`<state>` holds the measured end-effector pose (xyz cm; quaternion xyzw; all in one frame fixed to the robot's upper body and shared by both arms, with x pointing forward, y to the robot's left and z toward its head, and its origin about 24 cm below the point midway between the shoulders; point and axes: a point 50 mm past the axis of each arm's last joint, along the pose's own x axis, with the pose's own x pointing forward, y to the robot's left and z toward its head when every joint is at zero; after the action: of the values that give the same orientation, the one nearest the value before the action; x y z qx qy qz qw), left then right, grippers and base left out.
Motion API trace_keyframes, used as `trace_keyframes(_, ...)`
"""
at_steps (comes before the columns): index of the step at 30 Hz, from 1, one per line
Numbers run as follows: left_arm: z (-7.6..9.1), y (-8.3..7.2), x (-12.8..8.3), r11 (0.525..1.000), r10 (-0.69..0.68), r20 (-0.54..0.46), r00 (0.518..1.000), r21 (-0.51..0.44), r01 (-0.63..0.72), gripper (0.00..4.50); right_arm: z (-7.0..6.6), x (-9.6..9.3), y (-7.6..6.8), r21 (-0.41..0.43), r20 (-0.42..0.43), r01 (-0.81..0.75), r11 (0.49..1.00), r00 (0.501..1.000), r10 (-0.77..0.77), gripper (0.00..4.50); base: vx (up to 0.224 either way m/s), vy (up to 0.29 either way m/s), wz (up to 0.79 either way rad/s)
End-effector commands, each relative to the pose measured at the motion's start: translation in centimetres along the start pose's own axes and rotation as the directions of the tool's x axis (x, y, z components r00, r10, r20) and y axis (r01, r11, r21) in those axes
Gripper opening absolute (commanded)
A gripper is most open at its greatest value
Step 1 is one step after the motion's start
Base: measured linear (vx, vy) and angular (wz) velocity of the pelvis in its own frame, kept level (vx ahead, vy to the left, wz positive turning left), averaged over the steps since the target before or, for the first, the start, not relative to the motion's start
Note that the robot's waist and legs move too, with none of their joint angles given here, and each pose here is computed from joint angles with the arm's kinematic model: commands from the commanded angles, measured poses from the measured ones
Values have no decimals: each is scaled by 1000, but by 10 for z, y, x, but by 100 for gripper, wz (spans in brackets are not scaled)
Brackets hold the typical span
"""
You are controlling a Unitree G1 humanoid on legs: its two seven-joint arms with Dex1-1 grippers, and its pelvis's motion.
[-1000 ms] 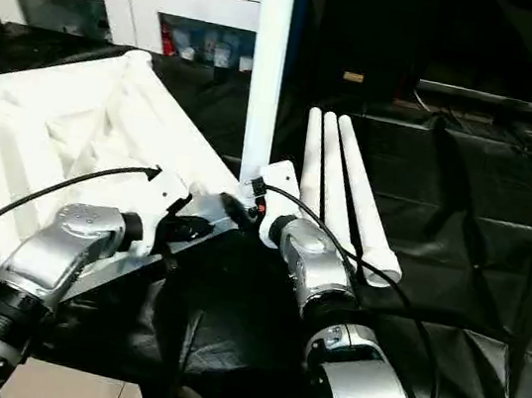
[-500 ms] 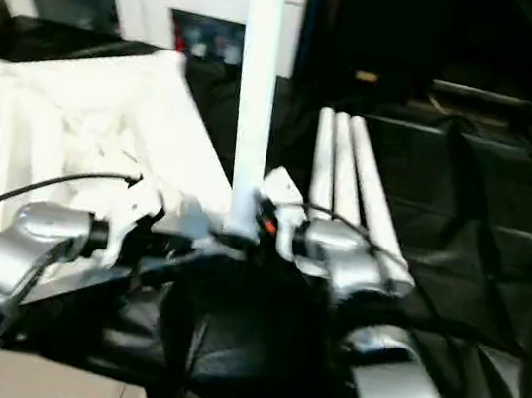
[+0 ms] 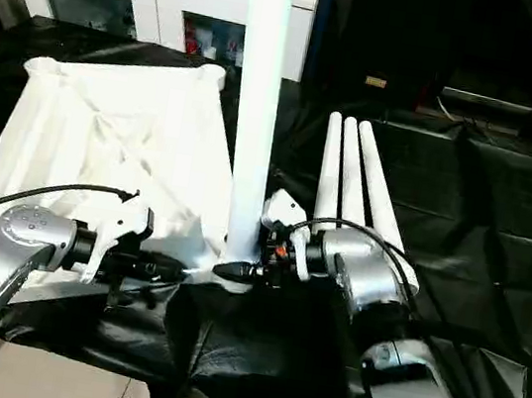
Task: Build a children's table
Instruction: Rotate leg to tighten
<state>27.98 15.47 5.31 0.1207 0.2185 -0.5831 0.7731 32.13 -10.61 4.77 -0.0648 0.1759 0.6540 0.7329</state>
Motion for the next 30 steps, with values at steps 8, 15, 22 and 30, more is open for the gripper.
trace_keyframes(8, 32, 19, 27, 966, 260, 111, 959, -20, -259, 0, 1, 52, -10, 147, 40, 358, 922, 929, -367, 270, 0, 0, 0)
trace_keyframes(15, 42, 32, 47, 895, 444, 99, 891, -97, -435, 0, 8, 77, -14, 241, 20, 542, 805, 826, -563, 270, 0, 0, 0)
trace_keyframes(22, 47, 24, 55, 925, 380, 119, 917, -60, -376, 0, 18, 82, -13, 240, 70, 513, 824, 838, -542, 344, 0, 0, 0)
trace_keyframes(30, 36, 16, 39, 964, 265, 121, 957, 2, -267, 0, 19, 68, -12, 95, 83, 374, 923, 921, -382, 375, 0, 0, 0)
